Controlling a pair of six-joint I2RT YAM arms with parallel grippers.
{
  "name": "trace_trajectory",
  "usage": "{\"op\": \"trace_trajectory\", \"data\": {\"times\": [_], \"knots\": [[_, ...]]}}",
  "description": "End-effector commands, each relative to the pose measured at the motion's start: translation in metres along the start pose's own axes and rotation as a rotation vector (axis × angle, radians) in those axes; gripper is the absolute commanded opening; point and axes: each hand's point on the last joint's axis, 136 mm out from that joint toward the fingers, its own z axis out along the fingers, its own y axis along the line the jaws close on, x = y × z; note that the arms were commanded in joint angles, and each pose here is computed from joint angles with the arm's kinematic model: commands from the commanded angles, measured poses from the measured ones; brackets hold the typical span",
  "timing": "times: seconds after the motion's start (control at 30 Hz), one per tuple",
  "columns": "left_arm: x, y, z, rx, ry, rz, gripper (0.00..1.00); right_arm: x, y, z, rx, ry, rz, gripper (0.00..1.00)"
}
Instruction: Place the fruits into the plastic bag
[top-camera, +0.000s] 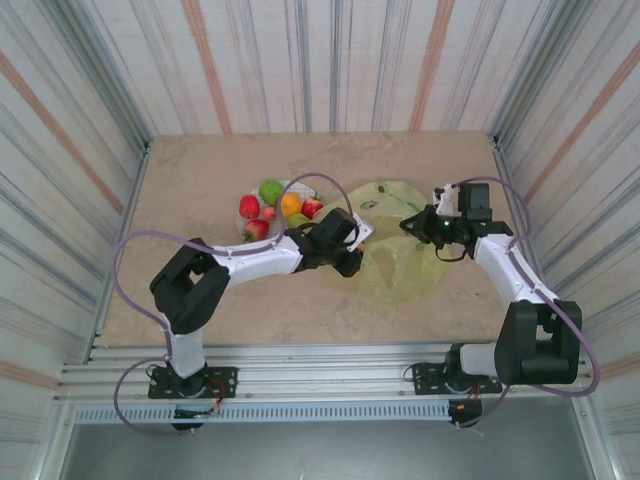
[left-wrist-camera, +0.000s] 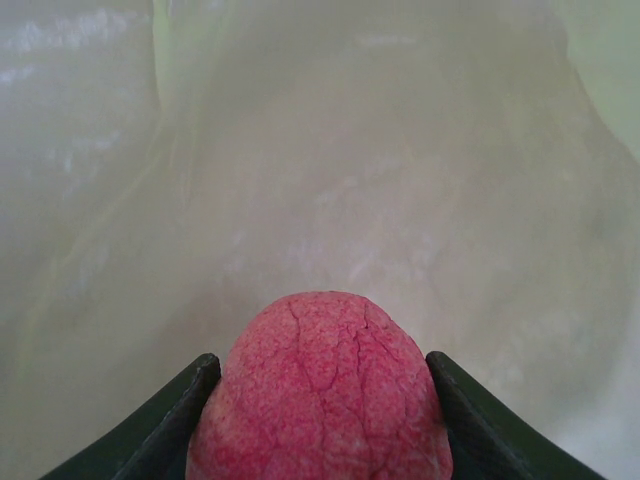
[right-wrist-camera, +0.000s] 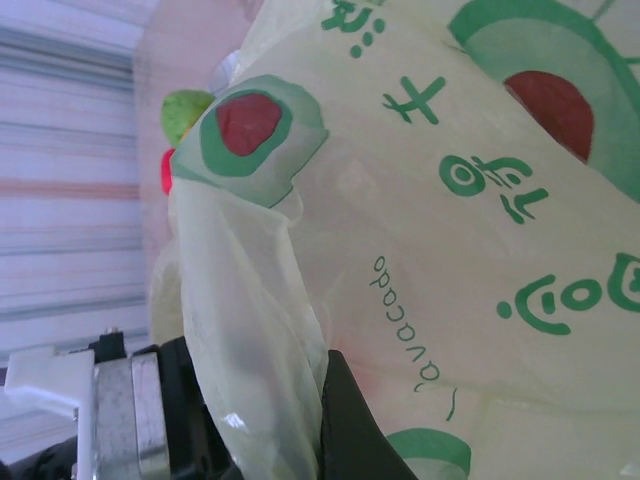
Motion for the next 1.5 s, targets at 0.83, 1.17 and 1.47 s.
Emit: {"op": "trace_trajectory", "data": {"times": [0.83, 1.17, 1.47], "knots": [[-0.073, 0.0, 0.06, 0.113, -0.285, -0.254, 0.81, 0.0, -0.003, 0.002, -0.058, -0.017, 0.098, 0.0], [-0.08, 0.005, 0.011, 0.161, -0.311, -0.212, 0.83, -0.001, -0.017, -0.009, 0.017, 0.004, 0.007, 0.0], [-0.088, 0.006, -0.039, 0.202, -0.315, -0.146, 0.79, -0.002, -0.022, -0.008, 0.037, 0.021, -0.034, 0.0]]}}
